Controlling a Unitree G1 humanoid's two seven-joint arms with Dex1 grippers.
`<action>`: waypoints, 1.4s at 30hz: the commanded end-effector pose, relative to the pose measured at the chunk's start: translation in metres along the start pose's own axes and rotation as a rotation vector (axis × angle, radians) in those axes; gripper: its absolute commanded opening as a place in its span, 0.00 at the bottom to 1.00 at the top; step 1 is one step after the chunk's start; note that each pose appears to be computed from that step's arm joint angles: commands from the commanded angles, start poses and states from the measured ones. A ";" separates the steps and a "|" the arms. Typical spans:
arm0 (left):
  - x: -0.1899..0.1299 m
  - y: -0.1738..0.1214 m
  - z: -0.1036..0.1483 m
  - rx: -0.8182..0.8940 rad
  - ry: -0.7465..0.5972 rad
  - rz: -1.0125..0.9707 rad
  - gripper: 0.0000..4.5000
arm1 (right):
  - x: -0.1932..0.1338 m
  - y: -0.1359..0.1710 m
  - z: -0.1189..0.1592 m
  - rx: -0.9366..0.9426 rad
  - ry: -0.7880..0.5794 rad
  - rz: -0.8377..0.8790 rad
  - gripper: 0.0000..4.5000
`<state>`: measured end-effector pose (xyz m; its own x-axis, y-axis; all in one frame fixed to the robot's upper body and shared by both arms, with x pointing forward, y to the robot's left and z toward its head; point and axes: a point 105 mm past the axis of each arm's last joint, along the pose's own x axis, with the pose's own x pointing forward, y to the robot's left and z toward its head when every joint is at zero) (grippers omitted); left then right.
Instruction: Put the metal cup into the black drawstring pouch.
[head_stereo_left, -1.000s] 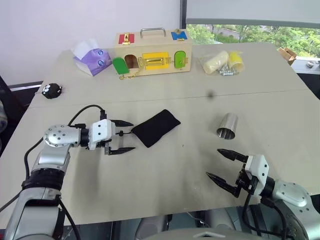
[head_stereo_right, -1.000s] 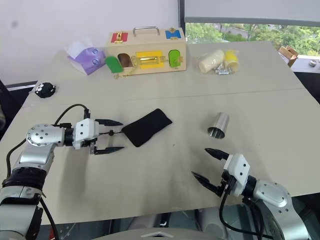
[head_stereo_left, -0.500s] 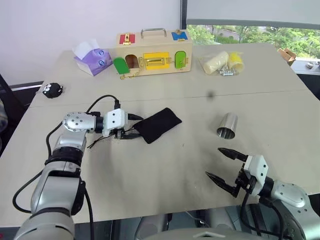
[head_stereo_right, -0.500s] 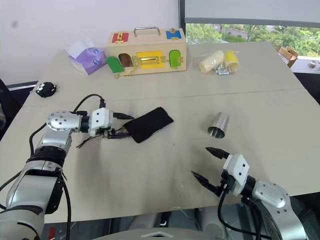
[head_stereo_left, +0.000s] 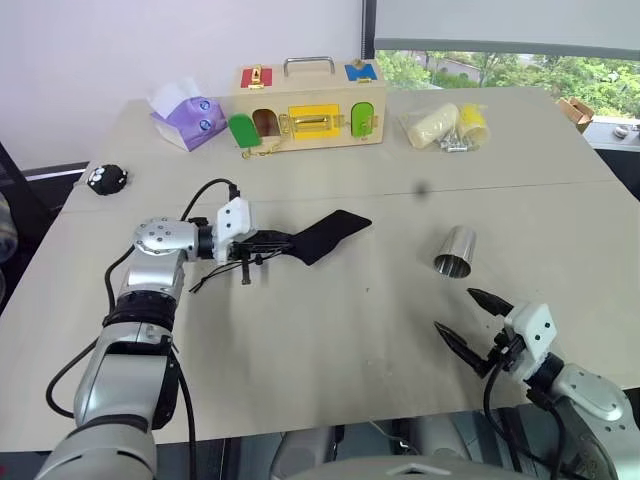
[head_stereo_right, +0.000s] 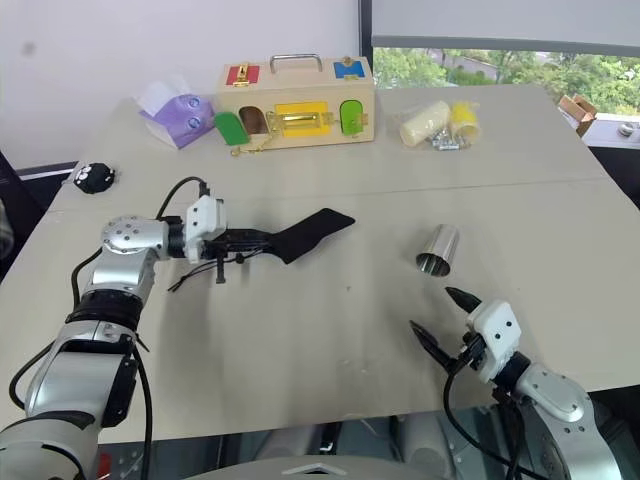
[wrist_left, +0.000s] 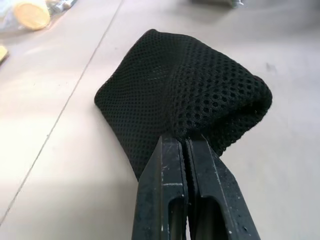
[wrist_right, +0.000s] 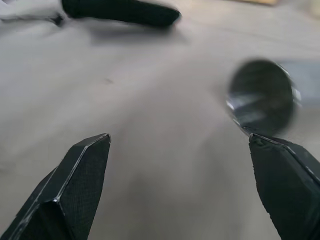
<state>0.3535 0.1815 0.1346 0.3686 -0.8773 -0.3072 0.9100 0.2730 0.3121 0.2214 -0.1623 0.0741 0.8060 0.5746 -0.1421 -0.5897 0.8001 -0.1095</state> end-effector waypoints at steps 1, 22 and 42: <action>0.007 0.011 0.025 -0.024 -0.027 0.079 0.00 | 0.005 -0.010 0.006 0.025 -0.013 -0.102 1.00; 0.045 0.032 0.095 -0.464 0.155 0.478 0.00 | 0.045 -0.065 0.017 0.128 -0.039 -0.459 0.08; 0.065 0.003 0.127 -0.693 0.047 0.206 0.00 | 0.075 0.034 0.141 0.168 -0.390 0.125 0.01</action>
<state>0.3610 0.0807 0.2110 0.5575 -0.7257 -0.4033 0.6878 0.6758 -0.2652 0.2742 -0.0710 0.1842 0.7301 0.6530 0.2013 -0.6776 0.7299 0.0896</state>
